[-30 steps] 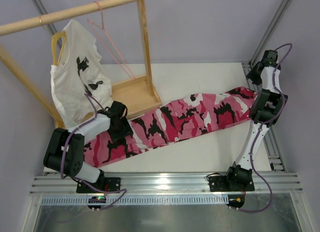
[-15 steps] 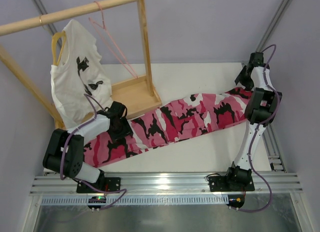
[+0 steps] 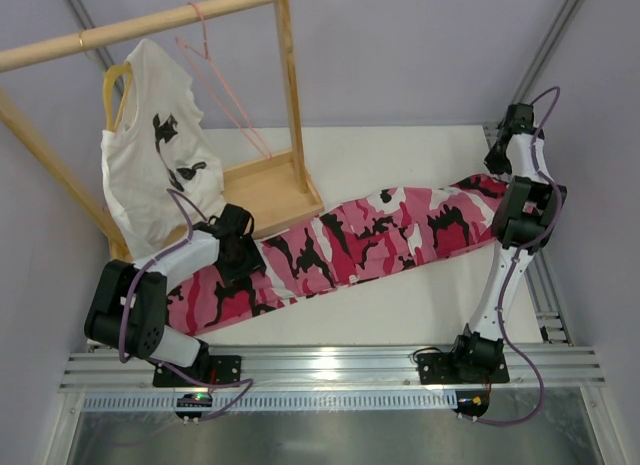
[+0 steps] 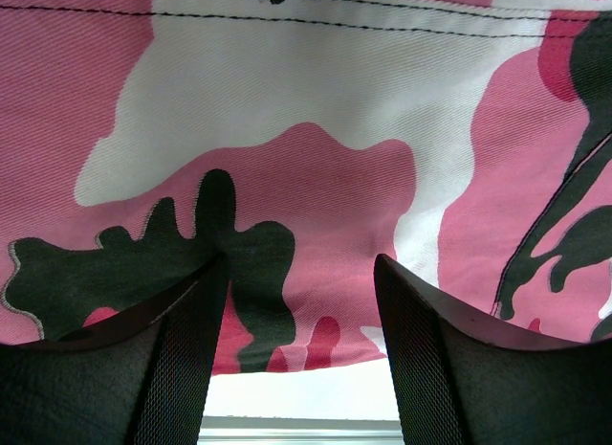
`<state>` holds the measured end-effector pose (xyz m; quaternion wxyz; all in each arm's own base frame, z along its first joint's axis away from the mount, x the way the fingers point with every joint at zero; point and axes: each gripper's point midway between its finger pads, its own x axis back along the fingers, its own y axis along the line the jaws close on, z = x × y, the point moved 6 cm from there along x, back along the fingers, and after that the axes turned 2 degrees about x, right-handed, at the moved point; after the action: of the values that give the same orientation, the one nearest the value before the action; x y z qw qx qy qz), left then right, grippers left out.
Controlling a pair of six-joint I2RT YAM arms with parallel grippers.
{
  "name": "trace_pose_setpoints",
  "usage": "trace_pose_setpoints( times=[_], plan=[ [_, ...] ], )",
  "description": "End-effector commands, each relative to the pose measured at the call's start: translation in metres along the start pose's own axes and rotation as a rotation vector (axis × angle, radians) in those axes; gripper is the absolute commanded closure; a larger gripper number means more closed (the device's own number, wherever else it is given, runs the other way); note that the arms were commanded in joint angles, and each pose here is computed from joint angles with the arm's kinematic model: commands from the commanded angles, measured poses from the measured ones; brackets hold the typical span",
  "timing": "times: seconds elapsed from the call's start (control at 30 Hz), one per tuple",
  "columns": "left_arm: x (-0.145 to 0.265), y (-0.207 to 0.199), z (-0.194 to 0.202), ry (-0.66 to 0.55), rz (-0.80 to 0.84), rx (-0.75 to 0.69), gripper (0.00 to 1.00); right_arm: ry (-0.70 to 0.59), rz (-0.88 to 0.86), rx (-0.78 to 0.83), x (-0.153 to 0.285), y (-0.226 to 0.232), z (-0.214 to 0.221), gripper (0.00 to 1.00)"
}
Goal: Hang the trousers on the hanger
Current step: Fold the trousers
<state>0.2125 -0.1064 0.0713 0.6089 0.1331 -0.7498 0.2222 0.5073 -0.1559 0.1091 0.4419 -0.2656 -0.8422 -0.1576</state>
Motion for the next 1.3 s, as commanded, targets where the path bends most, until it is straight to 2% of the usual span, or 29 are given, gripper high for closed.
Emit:
trace_pose_setpoints(
  times=[0.0,0.1,0.2,0.3,0.4,0.43,0.6,0.73,0.87,0.97,1.0,1.07,1.13,1.27],
  plan=[
    [-0.025,0.031,0.016,0.039,-0.163,-0.009,0.36,-0.111,0.008,-0.054,0.005,-0.007,-0.037,0.96],
    [-0.024,0.033,0.017,0.039,-0.172,-0.007,0.35,-0.077,-0.019,-0.056,0.018,-0.004,-0.041,0.94],
    [-0.024,0.032,0.016,0.033,-0.164,-0.002,0.35,-0.008,-0.039,-0.100,0.045,-0.002,-0.033,0.51],
    [-0.025,0.029,0.015,0.037,-0.152,-0.001,0.35,0.030,-0.010,-0.097,0.064,0.000,-0.021,0.37],
    [-0.026,0.027,0.016,0.040,-0.134,-0.004,0.35,0.012,-0.042,-0.047,0.069,0.008,-0.014,0.32],
    [-0.027,0.026,0.016,0.042,-0.124,-0.005,0.35,0.004,-0.058,0.018,0.070,0.013,-0.010,0.29],
    [-0.028,0.023,0.016,0.053,-0.106,-0.011,0.36,-0.021,-0.142,0.197,0.057,0.012,0.008,0.26],
    [-0.027,0.023,0.016,0.050,-0.102,-0.018,0.36,0.001,-0.156,0.257,0.041,0.002,0.018,0.26],
    [-0.028,0.025,0.017,0.051,-0.106,-0.017,0.36,0.025,-0.117,0.273,0.020,-0.006,0.021,0.32],
    [-0.032,0.026,0.021,0.065,-0.102,-0.007,0.35,0.029,-0.093,0.244,0.006,-0.005,0.020,0.56],
    [-0.033,0.025,0.021,0.072,-0.096,-0.005,0.35,0.024,-0.083,0.206,0.004,-0.004,0.019,0.67],
    [-0.037,0.026,0.024,0.087,-0.095,0.002,0.36,-0.001,-0.082,0.167,-0.005,0.000,0.013,0.77],
    [-0.043,0.028,0.026,0.099,-0.106,0.002,0.36,-0.020,-0.083,0.111,-0.006,0.005,0.001,0.96],
    [-0.046,0.026,0.031,0.135,-0.092,0.008,0.38,-0.029,-0.026,0.041,-0.013,0.000,-0.011,0.96]
  ],
)
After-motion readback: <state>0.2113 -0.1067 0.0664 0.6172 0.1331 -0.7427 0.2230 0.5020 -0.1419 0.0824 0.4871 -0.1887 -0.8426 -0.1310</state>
